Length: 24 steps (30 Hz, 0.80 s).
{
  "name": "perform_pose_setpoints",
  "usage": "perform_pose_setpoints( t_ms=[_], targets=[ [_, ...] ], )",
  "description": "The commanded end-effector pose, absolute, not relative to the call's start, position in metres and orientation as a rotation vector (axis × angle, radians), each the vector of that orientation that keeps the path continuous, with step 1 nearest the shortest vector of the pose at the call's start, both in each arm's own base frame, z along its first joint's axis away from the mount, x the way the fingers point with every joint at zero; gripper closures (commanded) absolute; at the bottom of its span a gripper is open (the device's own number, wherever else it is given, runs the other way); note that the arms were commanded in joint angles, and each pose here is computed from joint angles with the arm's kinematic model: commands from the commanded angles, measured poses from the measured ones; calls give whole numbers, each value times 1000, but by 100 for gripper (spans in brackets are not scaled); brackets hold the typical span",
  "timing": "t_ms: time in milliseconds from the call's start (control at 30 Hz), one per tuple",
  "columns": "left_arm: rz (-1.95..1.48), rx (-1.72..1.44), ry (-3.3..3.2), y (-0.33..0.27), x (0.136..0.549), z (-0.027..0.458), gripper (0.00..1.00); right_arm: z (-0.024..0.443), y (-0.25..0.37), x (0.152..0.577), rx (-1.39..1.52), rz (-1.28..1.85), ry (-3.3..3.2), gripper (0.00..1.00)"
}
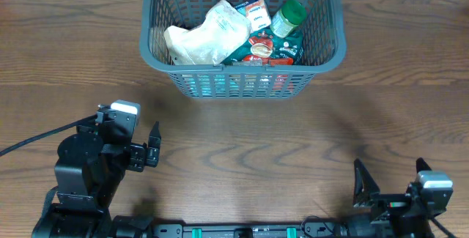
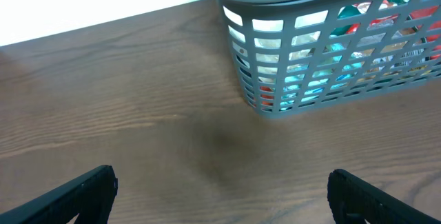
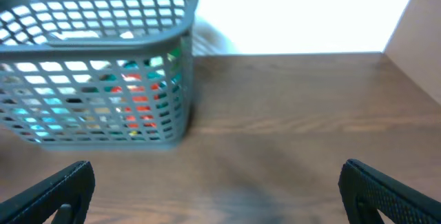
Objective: Pack container
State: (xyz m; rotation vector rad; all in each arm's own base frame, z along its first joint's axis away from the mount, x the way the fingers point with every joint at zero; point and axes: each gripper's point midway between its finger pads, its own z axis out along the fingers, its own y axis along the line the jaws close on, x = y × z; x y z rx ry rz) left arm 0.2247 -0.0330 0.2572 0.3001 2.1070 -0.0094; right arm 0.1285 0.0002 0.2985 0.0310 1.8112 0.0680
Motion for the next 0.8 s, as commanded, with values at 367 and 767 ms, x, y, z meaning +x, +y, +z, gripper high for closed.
perform_pose_setpoints(
  t_ms=[367,767],
  targets=[
    [-12,293,2115,-33,224,255,1,292,27,178,-30,211,1580,1],
    [-12,292,2115,-33,224,255,2,279,20,225,-29,90,1292,1]
  ],
)
